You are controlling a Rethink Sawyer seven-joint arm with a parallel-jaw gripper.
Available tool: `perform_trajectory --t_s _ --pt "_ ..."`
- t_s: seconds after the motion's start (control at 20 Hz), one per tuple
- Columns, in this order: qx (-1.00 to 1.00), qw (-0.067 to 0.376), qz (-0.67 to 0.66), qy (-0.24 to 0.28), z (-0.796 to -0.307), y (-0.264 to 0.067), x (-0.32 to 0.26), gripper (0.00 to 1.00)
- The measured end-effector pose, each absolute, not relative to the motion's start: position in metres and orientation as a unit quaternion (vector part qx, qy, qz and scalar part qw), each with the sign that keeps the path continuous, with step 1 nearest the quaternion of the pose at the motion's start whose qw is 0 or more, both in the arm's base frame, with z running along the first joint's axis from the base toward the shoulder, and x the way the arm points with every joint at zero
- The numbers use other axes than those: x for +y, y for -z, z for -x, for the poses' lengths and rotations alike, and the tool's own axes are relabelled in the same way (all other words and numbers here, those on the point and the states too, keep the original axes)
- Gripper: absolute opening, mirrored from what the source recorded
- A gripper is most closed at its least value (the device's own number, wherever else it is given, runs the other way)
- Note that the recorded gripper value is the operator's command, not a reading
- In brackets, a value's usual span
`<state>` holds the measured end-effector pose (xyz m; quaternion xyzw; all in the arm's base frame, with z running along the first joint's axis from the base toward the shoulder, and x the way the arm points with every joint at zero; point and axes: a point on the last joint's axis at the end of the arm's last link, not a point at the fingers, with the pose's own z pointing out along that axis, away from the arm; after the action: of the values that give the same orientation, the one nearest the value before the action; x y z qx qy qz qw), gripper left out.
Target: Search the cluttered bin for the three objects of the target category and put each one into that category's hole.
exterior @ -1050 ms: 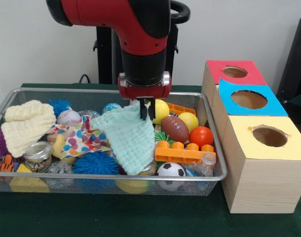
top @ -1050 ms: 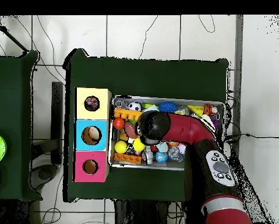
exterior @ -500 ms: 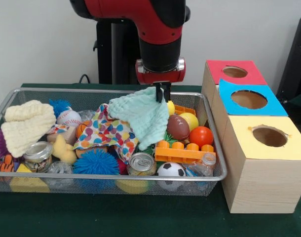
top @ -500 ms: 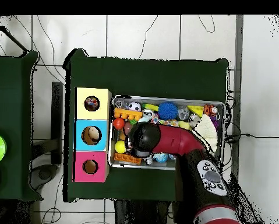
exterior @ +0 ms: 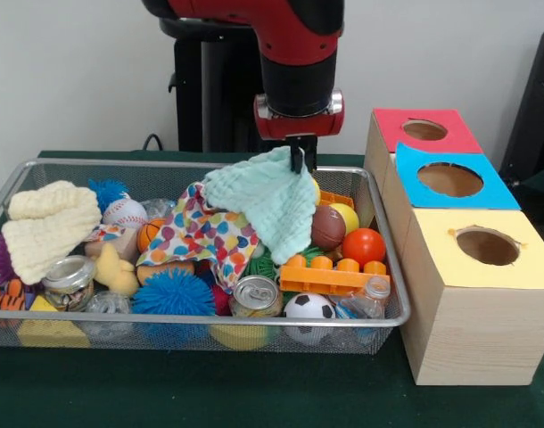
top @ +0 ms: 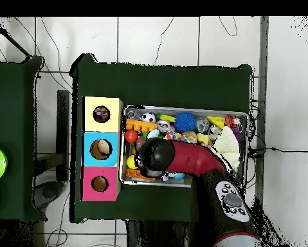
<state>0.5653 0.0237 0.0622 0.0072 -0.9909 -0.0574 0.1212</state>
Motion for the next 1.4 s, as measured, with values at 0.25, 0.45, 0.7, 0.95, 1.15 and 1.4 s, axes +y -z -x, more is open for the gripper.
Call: perform_trajectory --t_s 0.25,0.45,0.7,0.95,1.15,1.4 --pt "-0.992 0.115 -0.016 0.055 -0.565 -0.054 0.035 1.00" --pt "-0.994 0.097 -0.022 0.050 -0.570 -0.048 0.042 1.00" --pt "-0.996 0.075 -0.028 0.044 -0.582 -0.049 0.046 1.00" --pt "-0.997 0.058 -0.027 0.039 -0.598 -0.057 0.041 1.00" --pt "-0.999 0.030 -0.026 0.032 -0.622 -0.071 0.036 1.00" --pt "-0.999 -0.002 -0.025 0.023 -0.648 -0.091 0.031 1.00"
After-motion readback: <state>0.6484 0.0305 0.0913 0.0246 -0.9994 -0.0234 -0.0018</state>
